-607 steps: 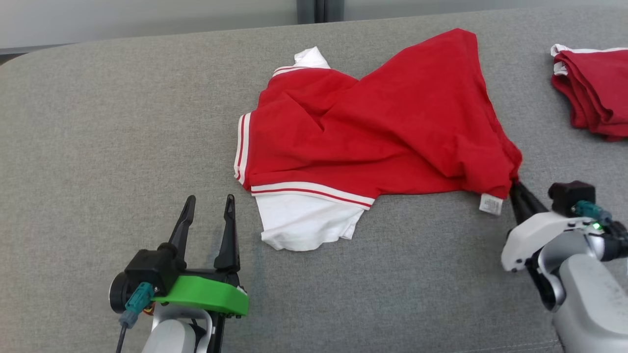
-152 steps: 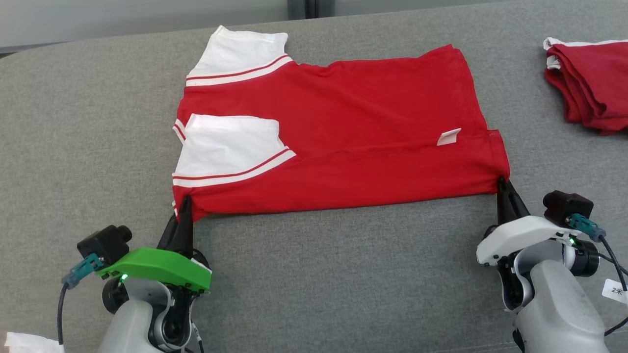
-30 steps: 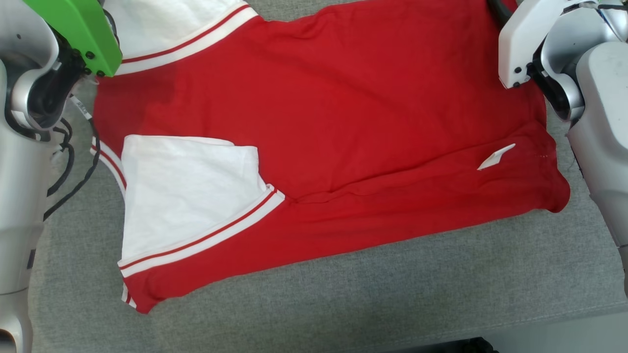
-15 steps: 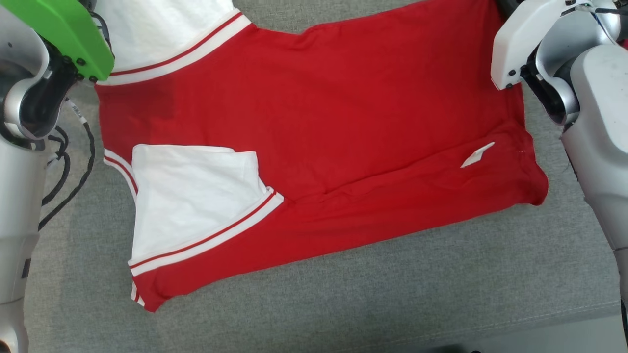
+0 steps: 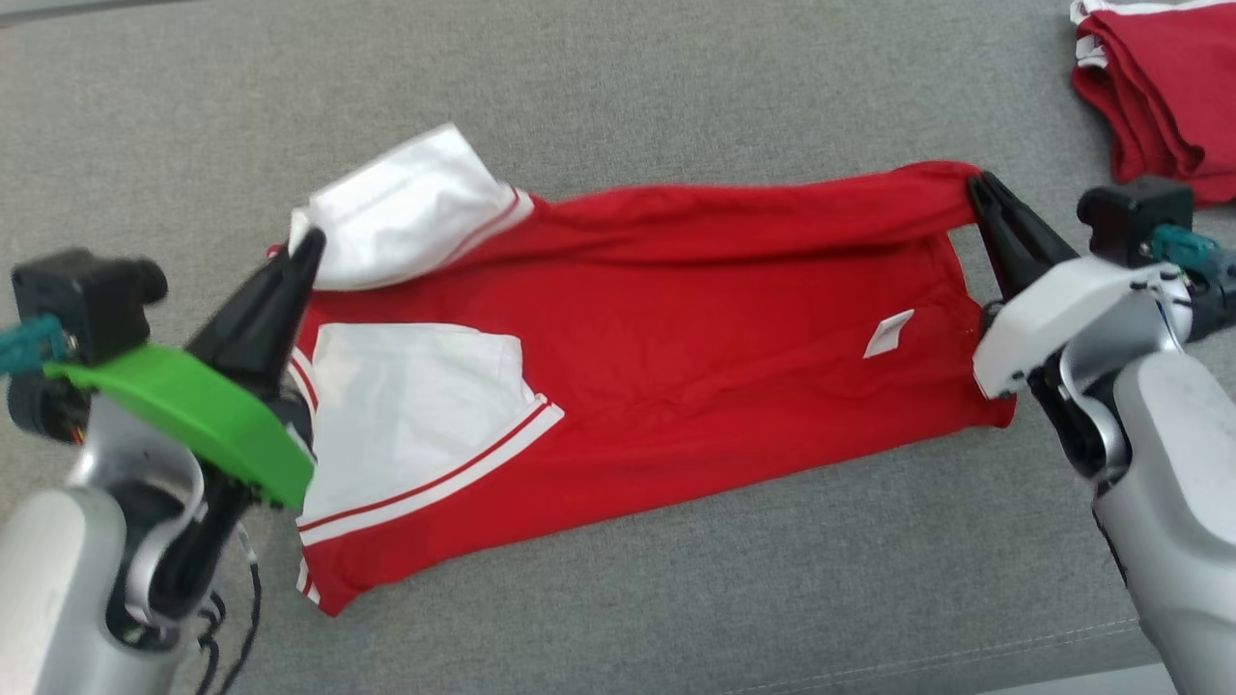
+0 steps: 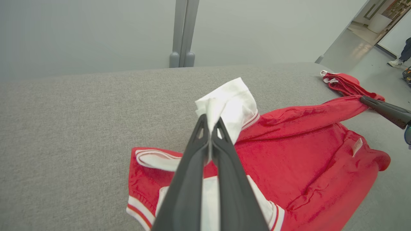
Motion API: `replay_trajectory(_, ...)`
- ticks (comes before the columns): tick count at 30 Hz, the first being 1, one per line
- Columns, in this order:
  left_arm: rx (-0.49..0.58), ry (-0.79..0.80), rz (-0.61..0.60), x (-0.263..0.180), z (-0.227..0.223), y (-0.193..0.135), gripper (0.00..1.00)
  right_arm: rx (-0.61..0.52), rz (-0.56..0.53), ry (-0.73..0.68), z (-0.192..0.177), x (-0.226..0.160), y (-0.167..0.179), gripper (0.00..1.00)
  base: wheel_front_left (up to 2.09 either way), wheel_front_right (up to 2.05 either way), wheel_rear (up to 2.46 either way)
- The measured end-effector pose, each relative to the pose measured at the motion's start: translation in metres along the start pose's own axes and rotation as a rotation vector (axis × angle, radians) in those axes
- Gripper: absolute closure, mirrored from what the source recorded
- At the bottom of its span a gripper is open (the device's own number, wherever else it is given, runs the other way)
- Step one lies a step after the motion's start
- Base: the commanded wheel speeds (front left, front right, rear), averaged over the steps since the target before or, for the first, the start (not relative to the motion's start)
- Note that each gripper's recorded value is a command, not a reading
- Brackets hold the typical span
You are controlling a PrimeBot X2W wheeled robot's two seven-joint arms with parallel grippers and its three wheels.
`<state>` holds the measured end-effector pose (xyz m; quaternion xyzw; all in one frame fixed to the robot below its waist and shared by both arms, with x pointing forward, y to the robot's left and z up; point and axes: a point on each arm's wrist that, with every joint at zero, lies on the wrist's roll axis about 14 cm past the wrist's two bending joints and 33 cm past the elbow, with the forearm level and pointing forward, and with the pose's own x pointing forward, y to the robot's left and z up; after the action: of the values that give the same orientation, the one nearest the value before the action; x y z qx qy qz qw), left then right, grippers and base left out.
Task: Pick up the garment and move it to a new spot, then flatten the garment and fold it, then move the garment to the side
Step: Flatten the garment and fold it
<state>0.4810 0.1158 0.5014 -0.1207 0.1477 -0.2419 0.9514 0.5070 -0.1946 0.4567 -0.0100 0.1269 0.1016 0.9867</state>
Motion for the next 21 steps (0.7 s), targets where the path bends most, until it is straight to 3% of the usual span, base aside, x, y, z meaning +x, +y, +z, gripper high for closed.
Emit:
replay_trajectory(7, -0.173, -0.005, 0.076, -0.050, -0.039, -0.011, 1.00, 0.055, -0.038, -0.034, -0.004, -0.036, 0.007, 1.00, 0.00, 0.00, 0.00)
replay_trajectory(14, -0.273, -0.006, 0.142, -0.065, -0.067, -0.009, 1.00, 0.101, -0.053, -0.013, -0.014, -0.049, 0.018, 1.00, 0.00, 0.00, 0.00)
replay_trajectory(15, -0.281, -0.001, 0.147, -0.065, -0.071, -0.009, 0.89, 0.100, -0.056, -0.009, -0.015, -0.050, 0.019, 1.00, 0.00, 0.00, 0.00)
replay_trajectory(16, -0.288, -0.002, 0.153, -0.065, -0.074, -0.009, 0.60, 0.104, -0.059, -0.007, -0.017, -0.051, 0.019, 1.00, 0.00, 0.00, 0.00)
replay_trajectory(17, -0.296, -0.011, 0.156, -0.064, -0.076, -0.010, 0.07, 0.110, -0.062, -0.001, -0.020, -0.053, 0.021, 1.00, 0.00, 0.00, 0.00)
replay_trajectory(18, -0.302, -0.020, 0.160, -0.065, -0.076, -0.009, 0.00, 0.116, -0.069, 0.006, -0.023, -0.055, 0.021, 0.99, 0.00, 0.00, 0.00)
replay_trajectory(19, -0.309, -0.036, 0.167, -0.065, -0.076, -0.009, 0.00, 0.128, -0.078, 0.014, -0.027, -0.058, 0.020, 0.69, 0.00, 0.00, 0.00)
replay_trajectory(21, -0.324, -0.067, 0.185, -0.072, -0.078, -0.009, 0.00, 0.158, -0.124, 0.014, -0.036, -0.069, 0.010, 0.00, 0.00, 0.00, 0.00)
